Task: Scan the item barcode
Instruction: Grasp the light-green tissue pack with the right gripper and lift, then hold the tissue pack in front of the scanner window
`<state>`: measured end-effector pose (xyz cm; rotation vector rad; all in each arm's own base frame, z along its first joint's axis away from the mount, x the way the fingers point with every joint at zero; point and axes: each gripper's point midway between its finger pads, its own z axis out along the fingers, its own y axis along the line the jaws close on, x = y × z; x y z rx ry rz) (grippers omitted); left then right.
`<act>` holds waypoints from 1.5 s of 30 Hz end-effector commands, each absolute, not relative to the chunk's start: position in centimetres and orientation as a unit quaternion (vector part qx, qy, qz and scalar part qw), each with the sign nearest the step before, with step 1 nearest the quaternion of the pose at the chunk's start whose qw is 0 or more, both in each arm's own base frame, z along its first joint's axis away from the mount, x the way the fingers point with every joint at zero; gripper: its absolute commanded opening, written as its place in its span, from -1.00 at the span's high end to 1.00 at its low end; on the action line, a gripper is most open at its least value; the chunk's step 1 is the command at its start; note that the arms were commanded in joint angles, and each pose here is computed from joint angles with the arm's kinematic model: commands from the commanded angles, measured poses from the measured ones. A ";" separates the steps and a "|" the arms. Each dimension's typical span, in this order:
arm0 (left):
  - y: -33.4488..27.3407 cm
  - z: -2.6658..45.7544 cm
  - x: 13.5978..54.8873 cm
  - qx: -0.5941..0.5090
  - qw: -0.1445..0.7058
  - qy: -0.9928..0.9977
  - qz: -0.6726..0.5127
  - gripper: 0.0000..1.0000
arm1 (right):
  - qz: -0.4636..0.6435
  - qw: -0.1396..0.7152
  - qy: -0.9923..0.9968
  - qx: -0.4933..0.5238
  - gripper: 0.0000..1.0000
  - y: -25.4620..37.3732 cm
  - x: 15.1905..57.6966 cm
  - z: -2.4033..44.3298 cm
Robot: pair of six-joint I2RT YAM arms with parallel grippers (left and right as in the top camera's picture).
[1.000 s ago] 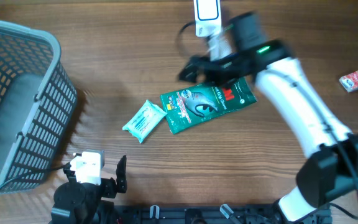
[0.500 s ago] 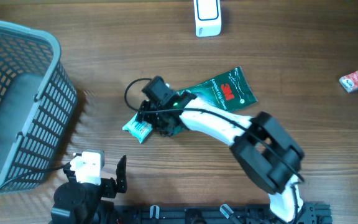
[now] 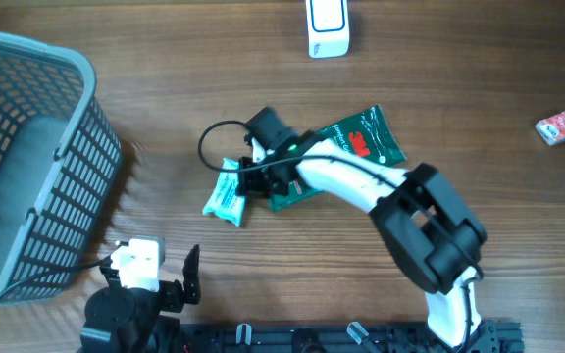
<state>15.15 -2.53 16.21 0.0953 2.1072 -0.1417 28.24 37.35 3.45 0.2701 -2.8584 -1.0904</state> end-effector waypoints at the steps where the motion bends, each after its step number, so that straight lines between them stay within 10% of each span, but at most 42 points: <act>1: -2.7 16.5 15.1 0.039 0.497 0.865 -0.064 -1.00 | -0.653 0.035 -0.686 0.318 0.92 36.4 24.8 19.0; 5: -2.7 16.5 15.1 0.039 0.497 0.865 -0.064 -1.00 | -0.718 0.080 -0.632 0.279 0.91 33.5 25.6 22.5; 20: -2.7 16.5 15.1 0.039 0.497 0.865 -0.064 -1.00 | -0.608 -0.373 -0.309 0.629 0.91 35.2 27.5 26.0; 31: -2.7 16.5 15.1 0.039 0.497 0.865 -0.064 -1.00 | -0.206 -0.701 0.115 0.673 0.91 35.0 27.2 34.9; 45: -2.7 16.5 15.1 0.039 0.497 0.865 -0.064 -1.00 | -0.148 -0.697 0.202 0.672 0.91 34.6 26.4 34.9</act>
